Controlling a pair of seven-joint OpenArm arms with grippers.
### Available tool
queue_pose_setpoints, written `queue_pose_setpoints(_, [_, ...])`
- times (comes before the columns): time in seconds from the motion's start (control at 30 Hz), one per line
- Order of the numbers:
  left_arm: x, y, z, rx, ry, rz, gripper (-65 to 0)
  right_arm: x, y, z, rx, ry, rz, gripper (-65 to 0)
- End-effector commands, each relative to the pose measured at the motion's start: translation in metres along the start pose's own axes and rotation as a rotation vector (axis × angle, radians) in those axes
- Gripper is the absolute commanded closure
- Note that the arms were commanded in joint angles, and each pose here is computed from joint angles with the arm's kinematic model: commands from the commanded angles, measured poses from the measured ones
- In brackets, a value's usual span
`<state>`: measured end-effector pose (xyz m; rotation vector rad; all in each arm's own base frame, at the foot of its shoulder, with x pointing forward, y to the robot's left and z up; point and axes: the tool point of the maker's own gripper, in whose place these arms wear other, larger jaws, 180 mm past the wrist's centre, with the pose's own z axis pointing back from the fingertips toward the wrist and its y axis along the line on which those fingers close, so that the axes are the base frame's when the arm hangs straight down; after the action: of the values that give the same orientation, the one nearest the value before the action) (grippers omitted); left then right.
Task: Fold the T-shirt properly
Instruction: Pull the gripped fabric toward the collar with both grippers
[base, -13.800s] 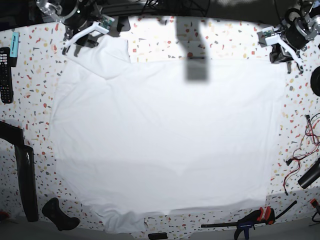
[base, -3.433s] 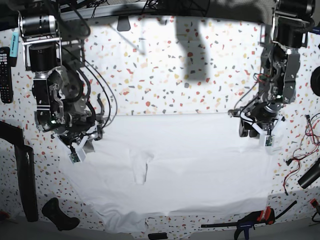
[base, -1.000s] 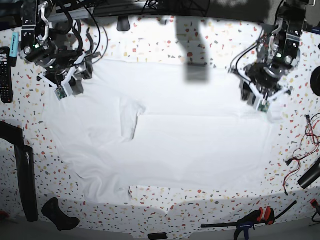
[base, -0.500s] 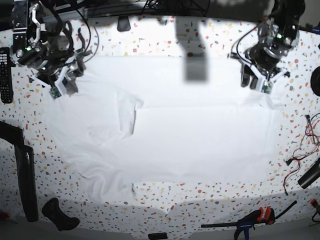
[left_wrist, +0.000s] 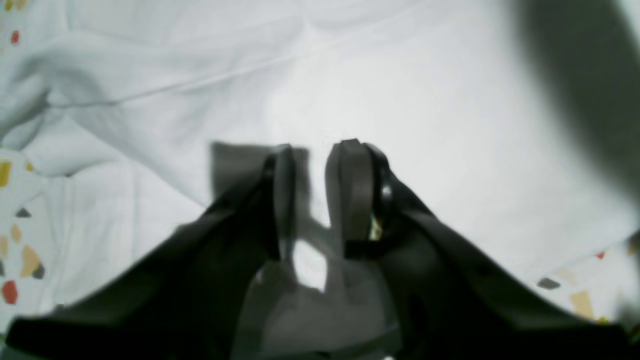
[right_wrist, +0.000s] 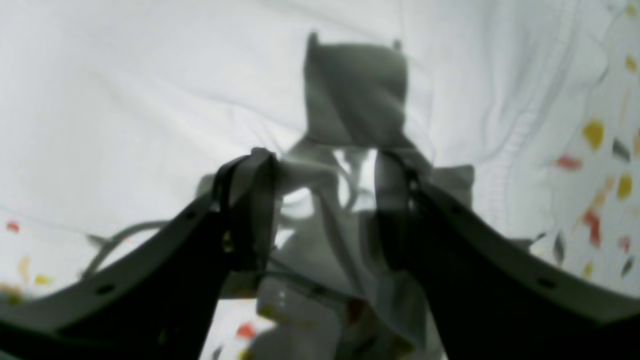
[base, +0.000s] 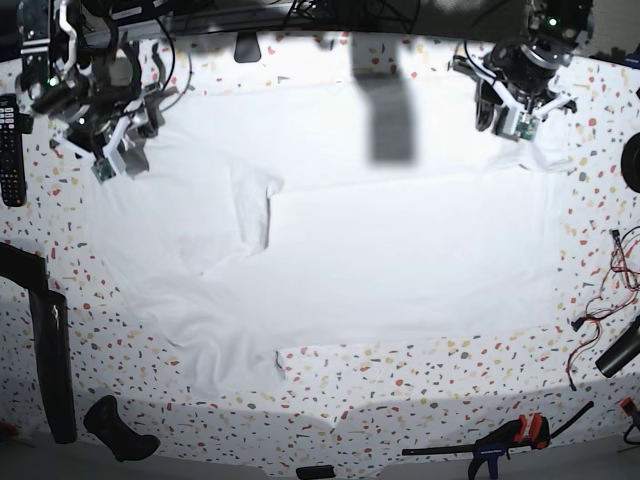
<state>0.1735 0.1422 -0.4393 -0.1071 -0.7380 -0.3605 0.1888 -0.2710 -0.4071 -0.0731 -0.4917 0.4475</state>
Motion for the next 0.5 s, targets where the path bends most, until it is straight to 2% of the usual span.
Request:
queue_pose_setpoints(0.0, [-0.040,-0.008,0.005,-0.021,0.168,-0.012,-15.9,-0.001,-0.001,0.007,-0.007,0.011,0.035,-32.0])
queue_pose_setpoints(0.23, [-0.046,-0.010,0.007,-0.014,0.189,-0.003,-15.9,0.006,0.016,0.025,0.004,-0.010,0.094,-32.0])
queue_pose_setpoints(0.47, [-0.068,-0.009,0.018,0.021,0.250,0.015,-15.9,-0.005,0.016,0.025,0.002,0.048,0.096,-32.0])
